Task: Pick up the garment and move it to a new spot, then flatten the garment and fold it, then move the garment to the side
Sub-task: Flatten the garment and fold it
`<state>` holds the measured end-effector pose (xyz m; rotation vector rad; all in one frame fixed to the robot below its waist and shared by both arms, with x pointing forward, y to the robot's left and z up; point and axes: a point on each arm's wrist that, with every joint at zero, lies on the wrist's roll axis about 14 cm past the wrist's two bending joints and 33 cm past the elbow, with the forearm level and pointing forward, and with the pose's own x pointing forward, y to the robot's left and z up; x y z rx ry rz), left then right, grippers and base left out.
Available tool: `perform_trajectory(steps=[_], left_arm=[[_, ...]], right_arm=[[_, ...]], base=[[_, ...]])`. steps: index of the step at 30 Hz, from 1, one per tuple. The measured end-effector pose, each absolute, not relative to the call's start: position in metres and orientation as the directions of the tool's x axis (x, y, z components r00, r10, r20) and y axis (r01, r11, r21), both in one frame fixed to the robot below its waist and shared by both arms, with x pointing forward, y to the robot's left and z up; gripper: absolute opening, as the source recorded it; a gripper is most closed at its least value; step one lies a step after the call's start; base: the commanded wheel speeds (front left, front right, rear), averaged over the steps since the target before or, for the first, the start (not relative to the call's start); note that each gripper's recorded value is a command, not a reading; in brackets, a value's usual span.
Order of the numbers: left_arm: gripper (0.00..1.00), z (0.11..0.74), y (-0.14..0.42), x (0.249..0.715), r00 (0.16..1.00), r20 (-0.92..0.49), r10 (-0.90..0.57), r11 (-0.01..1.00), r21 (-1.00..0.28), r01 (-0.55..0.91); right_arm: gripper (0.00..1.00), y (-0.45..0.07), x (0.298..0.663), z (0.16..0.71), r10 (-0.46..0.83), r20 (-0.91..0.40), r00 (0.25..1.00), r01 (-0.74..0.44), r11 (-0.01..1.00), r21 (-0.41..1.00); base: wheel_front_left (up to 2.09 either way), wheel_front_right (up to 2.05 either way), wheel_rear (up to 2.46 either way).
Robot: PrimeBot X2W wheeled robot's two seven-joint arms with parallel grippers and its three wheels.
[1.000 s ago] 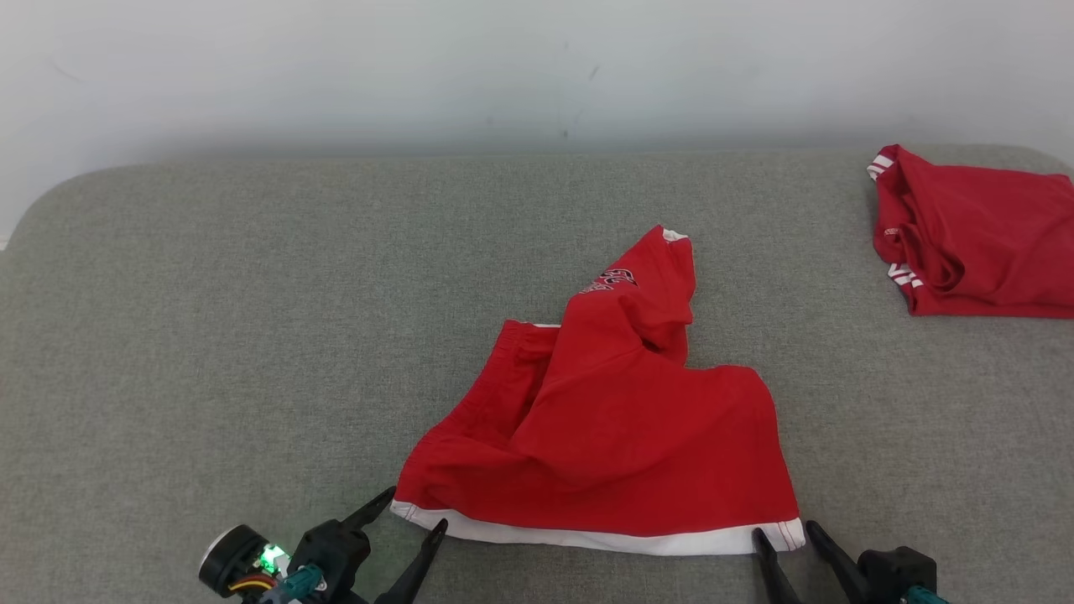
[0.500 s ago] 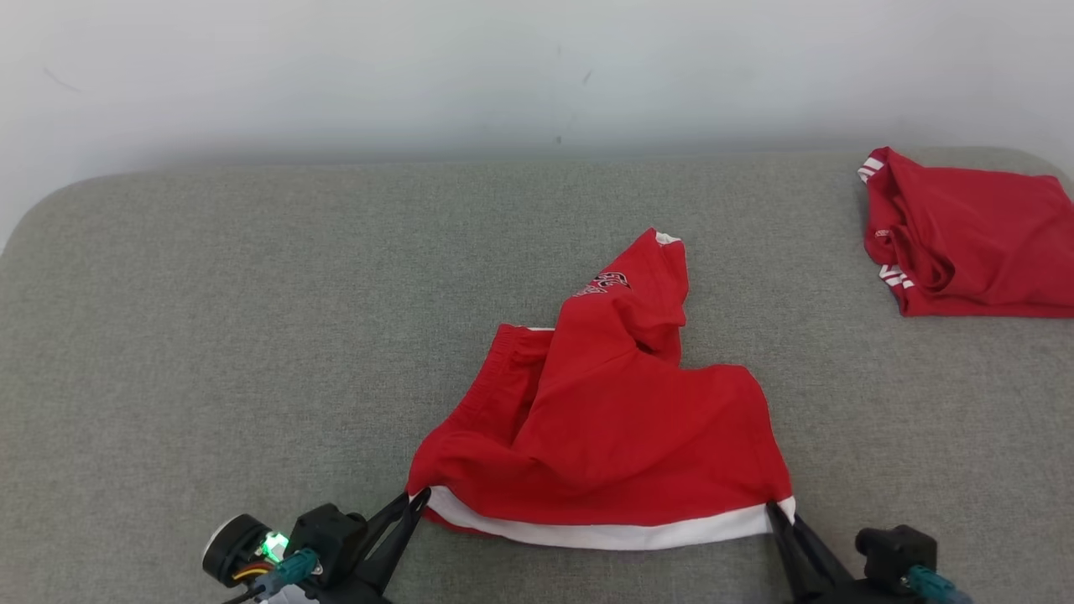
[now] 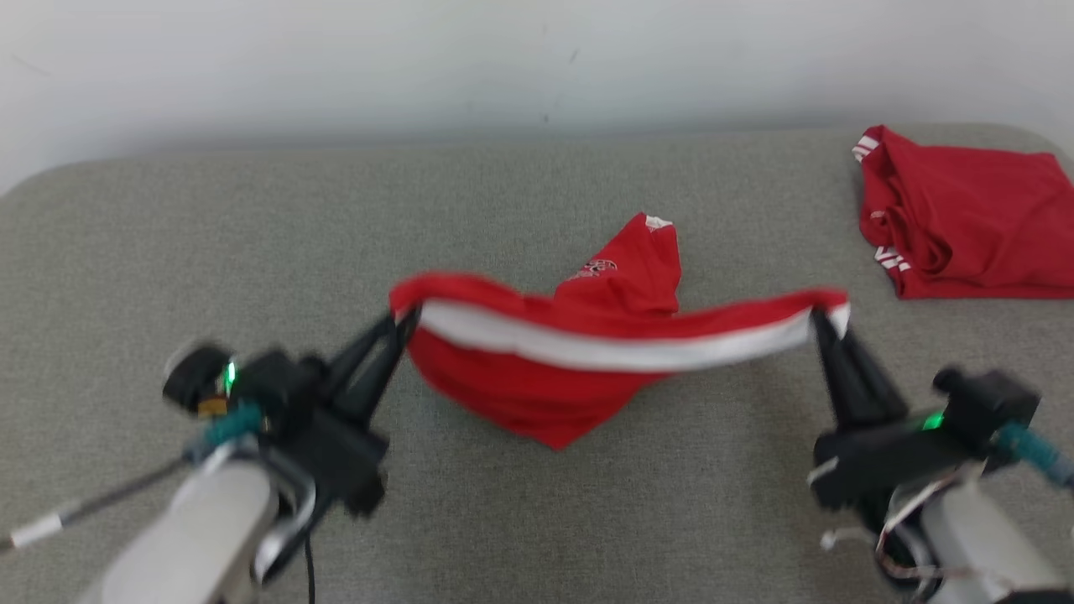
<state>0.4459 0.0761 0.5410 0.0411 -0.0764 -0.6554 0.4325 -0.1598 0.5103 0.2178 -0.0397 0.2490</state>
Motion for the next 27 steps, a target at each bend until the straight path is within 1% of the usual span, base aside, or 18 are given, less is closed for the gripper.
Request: perform_trajectory(steps=[2,6,10,15,19,24,27], left_arm=[[0.00,0.567,0.069,0.464,0.775,0.113,-0.622,0.783,0.089,0.616],[0.00,0.622,0.064,0.507,0.758,0.214,-0.616,0.786,0.101,0.611],[0.00,0.662,0.065,0.553,0.758,0.244,-0.605,0.795,0.130,0.592],[0.00,0.705,0.056,0.604,0.745,0.285,-0.603,0.797,0.169,0.580],[0.00,0.724,0.051,0.640,0.740,0.300,-0.602,0.798,0.207,0.566],[0.00,0.742,0.054,0.679,0.745,0.344,-0.571,0.820,0.197,0.537],[0.00,0.740,0.049,0.698,0.748,0.346,-0.567,0.822,0.181,0.540]], right_arm=[[0.00,-0.165,0.449,0.527,0.243,0.102,0.965,-0.258,0.949,0.181],[0.00,-0.166,0.490,0.568,0.255,0.188,0.948,-0.285,0.946,0.153],[0.00,-0.169,0.539,0.618,0.248,0.282,0.927,-0.295,0.945,0.141],[0.00,-0.177,0.597,0.661,0.236,0.326,0.916,-0.284,0.953,0.108],[0.00,-0.185,0.638,0.691,0.209,0.357,0.910,-0.262,0.959,0.107],[0.00,-0.201,0.679,0.717,0.163,0.373,0.913,-0.215,0.971,0.102],[0.00,-0.209,0.697,0.729,0.137,0.385,0.913,-0.188,0.977,0.100]], base=[[0.00,0.00,0.00],[0.00,0.00,0.00],[0.00,0.00,0.00],[0.00,0.00,0.00],[0.00,0.00,0.00],[0.00,0.00,0.00],[0.00,0.00,0.00]])
